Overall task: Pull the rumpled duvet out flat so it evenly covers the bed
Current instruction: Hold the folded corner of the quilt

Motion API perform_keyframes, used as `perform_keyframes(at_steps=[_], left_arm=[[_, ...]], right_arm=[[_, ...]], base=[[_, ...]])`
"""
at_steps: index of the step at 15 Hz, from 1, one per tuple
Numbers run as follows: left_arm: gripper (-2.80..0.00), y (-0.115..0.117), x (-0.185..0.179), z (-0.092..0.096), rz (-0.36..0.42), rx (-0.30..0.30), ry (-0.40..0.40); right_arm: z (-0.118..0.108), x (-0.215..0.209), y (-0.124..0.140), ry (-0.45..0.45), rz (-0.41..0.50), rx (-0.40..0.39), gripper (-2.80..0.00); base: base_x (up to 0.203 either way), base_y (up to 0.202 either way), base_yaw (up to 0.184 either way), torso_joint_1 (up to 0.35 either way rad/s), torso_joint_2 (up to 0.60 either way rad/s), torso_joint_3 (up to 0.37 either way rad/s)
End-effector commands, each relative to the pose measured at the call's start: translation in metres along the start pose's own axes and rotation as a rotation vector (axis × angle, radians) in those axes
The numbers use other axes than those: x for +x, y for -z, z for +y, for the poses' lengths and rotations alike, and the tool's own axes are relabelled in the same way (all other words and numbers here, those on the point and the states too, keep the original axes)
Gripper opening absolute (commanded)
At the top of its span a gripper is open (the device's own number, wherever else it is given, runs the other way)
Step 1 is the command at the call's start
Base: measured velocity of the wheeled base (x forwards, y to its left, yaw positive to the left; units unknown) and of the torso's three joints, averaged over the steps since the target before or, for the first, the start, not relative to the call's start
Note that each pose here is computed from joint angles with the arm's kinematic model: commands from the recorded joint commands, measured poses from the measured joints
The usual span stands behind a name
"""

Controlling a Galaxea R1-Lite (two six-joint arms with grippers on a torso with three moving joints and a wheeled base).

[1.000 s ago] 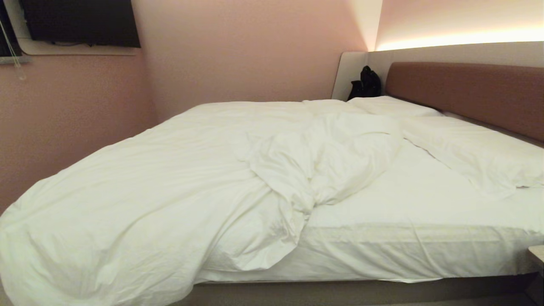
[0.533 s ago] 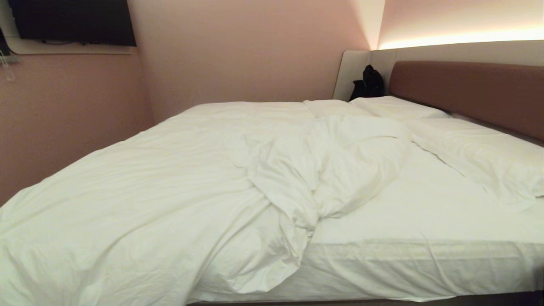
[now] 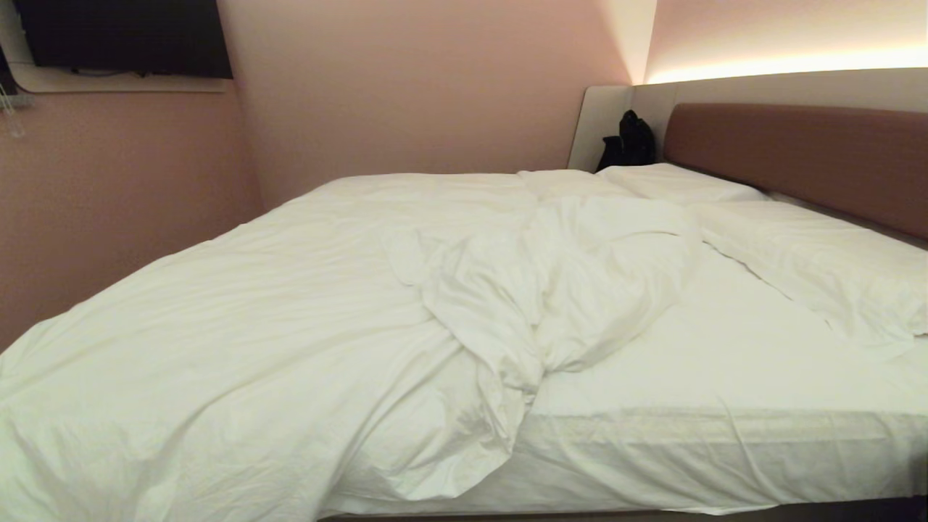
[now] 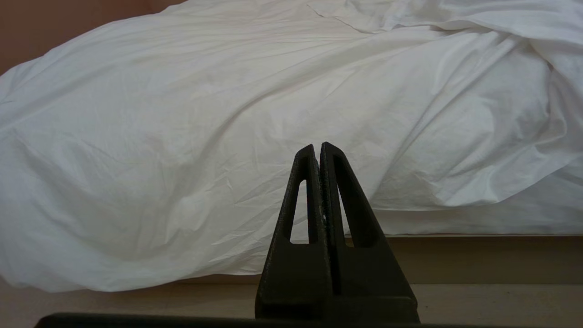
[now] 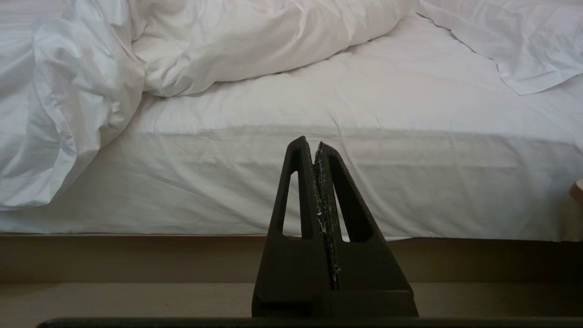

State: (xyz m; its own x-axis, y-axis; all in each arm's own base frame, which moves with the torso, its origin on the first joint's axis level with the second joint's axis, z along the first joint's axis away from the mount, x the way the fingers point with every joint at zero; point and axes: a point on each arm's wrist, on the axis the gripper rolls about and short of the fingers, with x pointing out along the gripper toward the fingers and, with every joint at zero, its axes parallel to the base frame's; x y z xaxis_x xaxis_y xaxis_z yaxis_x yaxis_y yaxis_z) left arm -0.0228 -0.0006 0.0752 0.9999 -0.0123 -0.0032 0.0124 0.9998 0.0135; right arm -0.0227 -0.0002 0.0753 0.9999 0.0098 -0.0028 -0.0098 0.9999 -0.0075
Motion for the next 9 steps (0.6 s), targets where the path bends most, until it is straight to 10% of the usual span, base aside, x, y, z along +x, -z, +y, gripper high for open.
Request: perform_keyframes(at_steps=[1,9], left_arm=[[-2.8,0.0,0.0,0.0,0.0,0.0,0.0],[-2.8,0.0,0.0,0.0,0.0,0.0,0.0]], right_arm=[[0.0,0.0001,-0.0002,-0.001,-0.001,-0.002,-2.8],[0.0,-0.0001,-0.0006,0.001,-0.002,-0.009,-2.8]], base=[[0.0,0.0,0.0,0.0,0.0,0.0],[0.0,0.0,0.0,0.0,0.0,0.0]])
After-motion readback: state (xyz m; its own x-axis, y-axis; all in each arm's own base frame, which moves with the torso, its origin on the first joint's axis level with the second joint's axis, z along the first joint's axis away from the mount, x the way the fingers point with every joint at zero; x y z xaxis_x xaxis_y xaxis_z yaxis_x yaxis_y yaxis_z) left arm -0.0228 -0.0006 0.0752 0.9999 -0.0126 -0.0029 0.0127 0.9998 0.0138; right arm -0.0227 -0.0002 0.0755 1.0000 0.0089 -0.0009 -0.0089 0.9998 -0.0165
